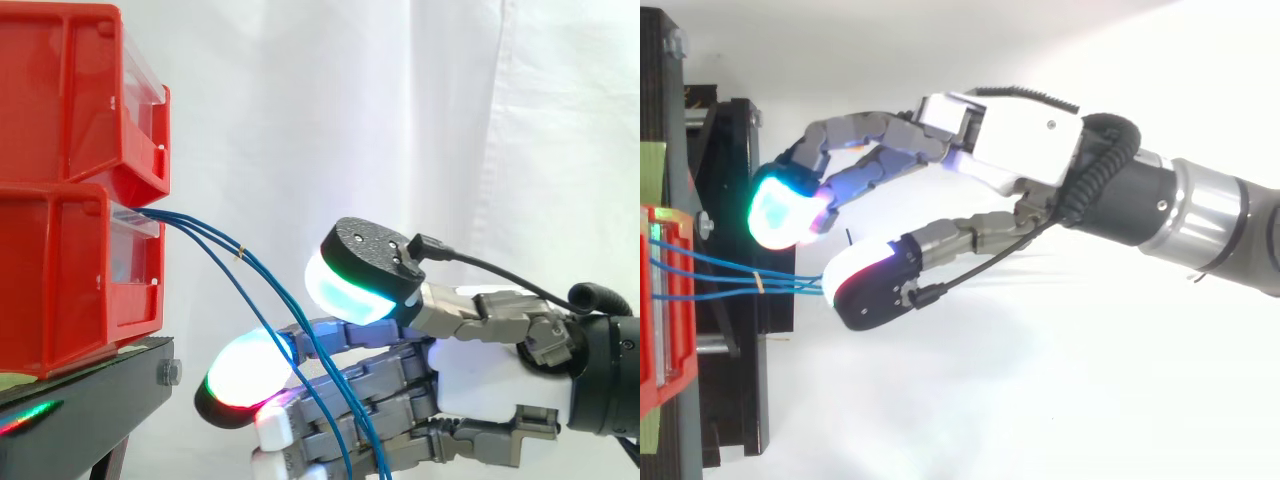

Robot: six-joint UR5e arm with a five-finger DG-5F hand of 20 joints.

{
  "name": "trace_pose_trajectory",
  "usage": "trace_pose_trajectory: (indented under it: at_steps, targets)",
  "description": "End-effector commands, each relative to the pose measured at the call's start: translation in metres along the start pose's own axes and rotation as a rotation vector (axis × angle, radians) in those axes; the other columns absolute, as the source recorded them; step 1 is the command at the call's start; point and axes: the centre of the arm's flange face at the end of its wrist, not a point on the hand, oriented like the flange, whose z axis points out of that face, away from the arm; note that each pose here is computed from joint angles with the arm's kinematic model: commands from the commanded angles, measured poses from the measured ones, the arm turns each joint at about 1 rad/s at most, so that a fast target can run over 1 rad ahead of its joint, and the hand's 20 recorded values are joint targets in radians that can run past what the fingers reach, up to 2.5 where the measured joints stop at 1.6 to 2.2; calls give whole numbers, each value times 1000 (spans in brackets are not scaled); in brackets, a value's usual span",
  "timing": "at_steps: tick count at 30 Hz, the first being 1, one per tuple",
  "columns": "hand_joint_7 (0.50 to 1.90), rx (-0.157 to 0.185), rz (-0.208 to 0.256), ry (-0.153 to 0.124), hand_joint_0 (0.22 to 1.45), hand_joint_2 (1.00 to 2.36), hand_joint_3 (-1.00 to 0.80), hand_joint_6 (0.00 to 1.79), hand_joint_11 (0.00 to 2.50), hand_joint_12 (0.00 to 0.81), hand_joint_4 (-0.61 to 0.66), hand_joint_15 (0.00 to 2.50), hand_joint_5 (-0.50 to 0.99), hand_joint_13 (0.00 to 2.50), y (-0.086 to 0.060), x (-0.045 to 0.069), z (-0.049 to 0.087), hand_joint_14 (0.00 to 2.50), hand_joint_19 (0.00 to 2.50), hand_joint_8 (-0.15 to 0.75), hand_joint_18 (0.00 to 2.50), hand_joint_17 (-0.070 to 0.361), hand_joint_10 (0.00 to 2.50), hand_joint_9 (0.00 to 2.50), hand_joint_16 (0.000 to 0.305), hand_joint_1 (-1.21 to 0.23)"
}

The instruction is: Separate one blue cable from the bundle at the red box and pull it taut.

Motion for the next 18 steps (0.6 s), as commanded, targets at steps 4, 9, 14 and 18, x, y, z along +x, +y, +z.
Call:
trace_pose_trajectory:
  at_steps: [4,9,14,18]
  targets:
    - [1108,-12,3,15,456,1000,-500,500,685,323,146,487,-131,711,2,9,3,19,666,277,521,113,17,785,50,-658]
    - [1073,-28,22,16,461,1000,-500,528,698,323,131,491,-133,726,4,12,4,18,667,273,535,112,17,804,50,-661]
    - [1057,-31,25,30,479,1000,-500,545,710,318,115,500,-136,733,4,14,4,18,679,267,537,108,17,813,48,-681]
    - [1057,-34,37,45,491,1000,-500,548,712,314,101,504,-136,741,5,16,4,18,692,266,543,106,18,814,47,-685]
